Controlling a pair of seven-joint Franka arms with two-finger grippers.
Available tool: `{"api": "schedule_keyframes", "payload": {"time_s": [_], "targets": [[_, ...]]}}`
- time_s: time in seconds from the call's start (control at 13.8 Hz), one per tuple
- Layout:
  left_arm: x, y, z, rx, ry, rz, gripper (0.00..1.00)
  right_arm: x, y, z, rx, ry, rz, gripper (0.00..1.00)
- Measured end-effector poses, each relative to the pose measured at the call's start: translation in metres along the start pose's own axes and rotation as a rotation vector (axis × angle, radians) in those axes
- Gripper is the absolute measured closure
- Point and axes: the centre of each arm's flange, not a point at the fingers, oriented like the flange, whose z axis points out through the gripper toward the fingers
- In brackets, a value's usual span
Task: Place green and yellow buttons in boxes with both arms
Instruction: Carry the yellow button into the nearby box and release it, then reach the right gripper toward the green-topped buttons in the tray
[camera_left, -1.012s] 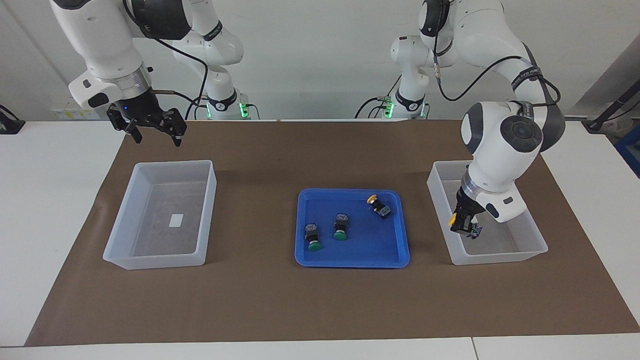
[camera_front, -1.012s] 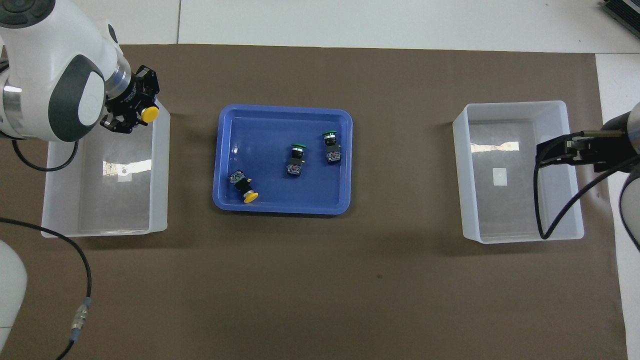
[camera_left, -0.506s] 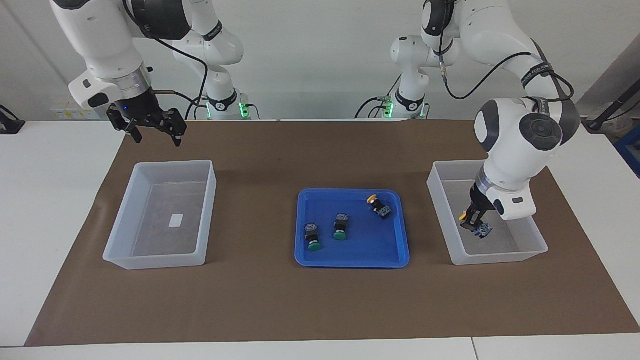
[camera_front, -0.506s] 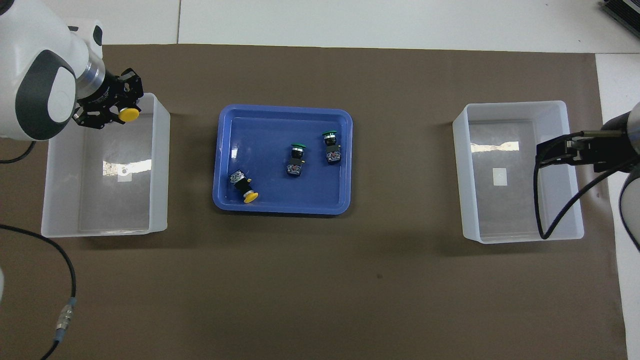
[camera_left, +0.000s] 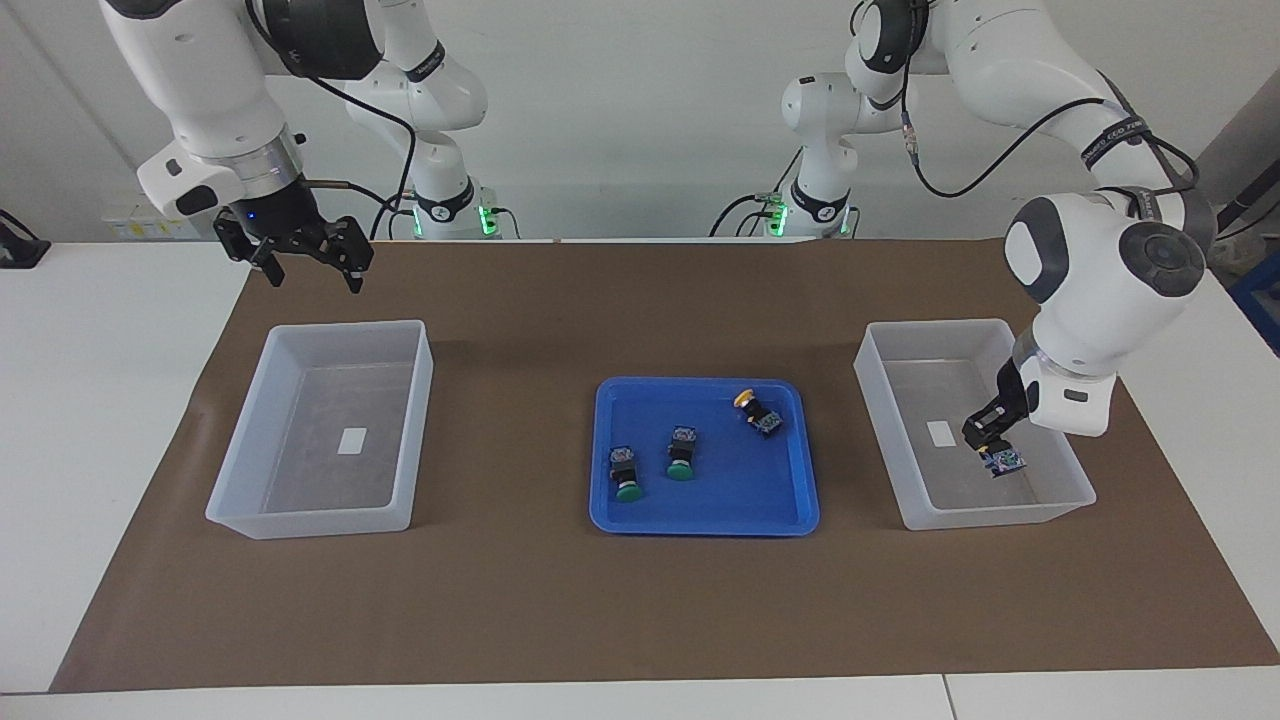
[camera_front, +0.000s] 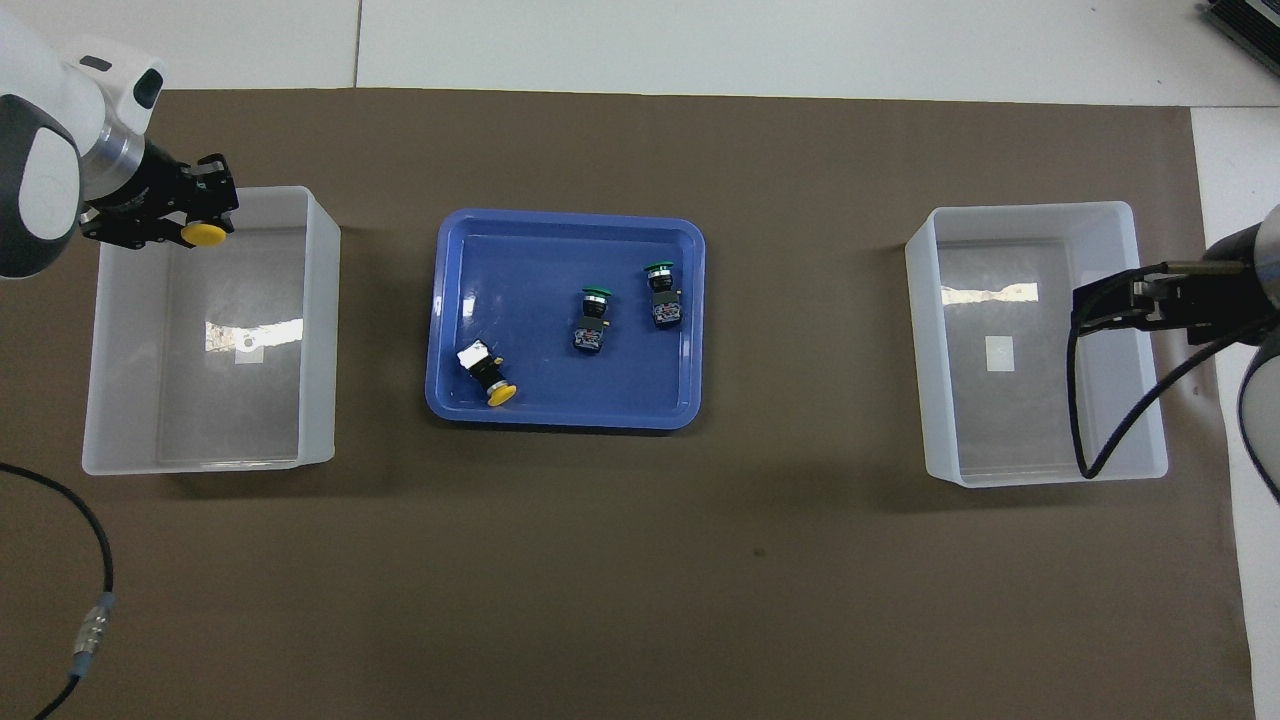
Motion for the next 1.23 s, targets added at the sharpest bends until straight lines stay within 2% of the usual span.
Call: {"api": "schedule_keyframes", "payload": {"time_s": [0.22, 0.36, 0.58, 0.8, 1.01, 1.23], "targets": [[0.000, -0.016, 0.012, 0.002, -0.010, 0.061, 0.60, 0.000, 0.000, 0.000, 0.000, 0.000, 0.000, 0.00], [-0.007, -0.020, 0.029, -0.007, 0.013, 0.075, 0.60, 0.000, 0.001, 0.000, 0.000, 0.000, 0.002, 0.00], [-0.030, -0.022, 0.075, -0.029, 0.066, 0.086, 0.60, 0.001, 0.006, 0.000, 0.000, -0.001, 0.011, 0.00], [-0.055, -0.028, 0.113, -0.039, 0.083, 0.093, 0.60, 0.001, -0.005, -0.002, 0.003, 0.018, -0.016, 0.00], [-0.070, -0.029, 0.144, -0.049, 0.103, 0.103, 0.60, 0.006, -0.053, -0.001, 0.021, 0.104, -0.049, 0.00], [-0.083, -0.030, 0.165, -0.059, 0.124, 0.110, 0.60, 0.013, -0.133, 0.032, 0.054, 0.146, -0.008, 0.00]]}}
